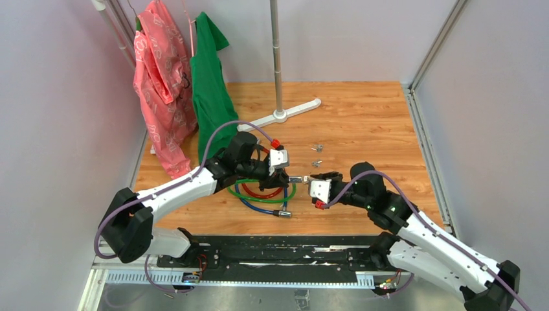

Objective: Lock with the key
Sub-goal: Lock the lock.

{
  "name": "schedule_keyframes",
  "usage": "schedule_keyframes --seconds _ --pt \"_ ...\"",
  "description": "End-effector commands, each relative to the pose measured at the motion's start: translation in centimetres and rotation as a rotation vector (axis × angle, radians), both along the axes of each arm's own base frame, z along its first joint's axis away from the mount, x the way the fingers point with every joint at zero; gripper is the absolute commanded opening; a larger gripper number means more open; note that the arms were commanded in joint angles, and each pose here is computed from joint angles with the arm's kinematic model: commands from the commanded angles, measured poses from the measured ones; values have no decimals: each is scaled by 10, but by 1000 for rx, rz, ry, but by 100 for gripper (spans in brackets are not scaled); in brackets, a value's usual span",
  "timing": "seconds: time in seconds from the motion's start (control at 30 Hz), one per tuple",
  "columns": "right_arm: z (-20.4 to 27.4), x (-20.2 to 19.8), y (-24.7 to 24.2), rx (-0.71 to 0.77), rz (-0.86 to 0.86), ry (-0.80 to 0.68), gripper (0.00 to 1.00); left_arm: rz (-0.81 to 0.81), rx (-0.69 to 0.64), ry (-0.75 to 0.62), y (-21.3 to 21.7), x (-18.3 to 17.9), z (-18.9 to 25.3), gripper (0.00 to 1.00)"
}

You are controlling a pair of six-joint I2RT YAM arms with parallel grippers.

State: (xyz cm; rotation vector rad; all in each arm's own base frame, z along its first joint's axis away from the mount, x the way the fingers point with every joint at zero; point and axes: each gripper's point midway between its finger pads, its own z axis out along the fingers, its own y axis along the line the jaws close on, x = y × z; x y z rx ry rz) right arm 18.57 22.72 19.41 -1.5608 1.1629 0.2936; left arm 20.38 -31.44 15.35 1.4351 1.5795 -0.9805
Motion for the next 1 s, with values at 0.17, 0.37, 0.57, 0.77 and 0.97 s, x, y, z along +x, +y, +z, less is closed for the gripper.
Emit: schedule_keyframes --seconds 0.17,0.37,0.57,0.77,0.97 --pt "3 -13 -4 175 -162 294 53 27 100 47 14 -2 -29 0" --pt "7 -19 31 621 -192 535 28 35 91 45 13 -1 -28 0" --pt "-17 -5 35 593 -299 390 29 40 93 57 13 -2 -30 0" --pt "-36 14 30 655 -416 360 39 47 78 68 10 -1 -28 0" --pt "-43 20 35 682 -440 360 45 44 77 69 10 -1 -28 0"
